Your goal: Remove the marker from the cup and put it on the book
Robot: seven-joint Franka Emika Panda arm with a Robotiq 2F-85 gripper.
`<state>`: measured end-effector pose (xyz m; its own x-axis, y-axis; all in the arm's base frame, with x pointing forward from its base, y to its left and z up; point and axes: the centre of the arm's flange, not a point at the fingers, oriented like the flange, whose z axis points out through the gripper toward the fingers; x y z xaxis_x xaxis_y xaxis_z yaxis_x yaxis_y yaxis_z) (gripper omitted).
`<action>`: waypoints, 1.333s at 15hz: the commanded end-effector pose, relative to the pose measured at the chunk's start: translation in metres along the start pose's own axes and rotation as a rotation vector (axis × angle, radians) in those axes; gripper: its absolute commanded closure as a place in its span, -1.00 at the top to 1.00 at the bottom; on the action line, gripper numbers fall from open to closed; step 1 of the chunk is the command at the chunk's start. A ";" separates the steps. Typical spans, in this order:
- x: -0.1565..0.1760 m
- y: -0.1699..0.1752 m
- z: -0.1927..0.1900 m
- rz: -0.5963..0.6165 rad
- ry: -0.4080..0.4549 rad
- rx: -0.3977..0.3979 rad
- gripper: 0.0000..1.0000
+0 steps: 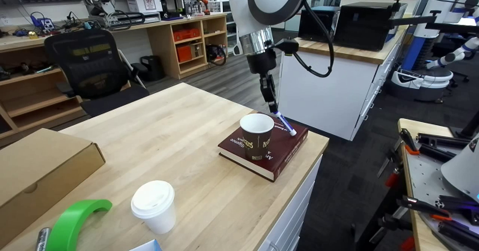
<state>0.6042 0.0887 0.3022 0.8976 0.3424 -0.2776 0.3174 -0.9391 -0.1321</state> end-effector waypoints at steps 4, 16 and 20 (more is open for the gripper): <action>0.024 0.021 0.008 0.009 -0.045 0.053 -0.90; 0.039 0.027 0.032 0.033 -0.021 0.074 0.27; 0.030 0.024 0.025 0.039 0.026 0.065 0.78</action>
<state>0.6388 0.0801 0.2527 0.8972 0.3159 -0.3086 0.2722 -0.9458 -0.1770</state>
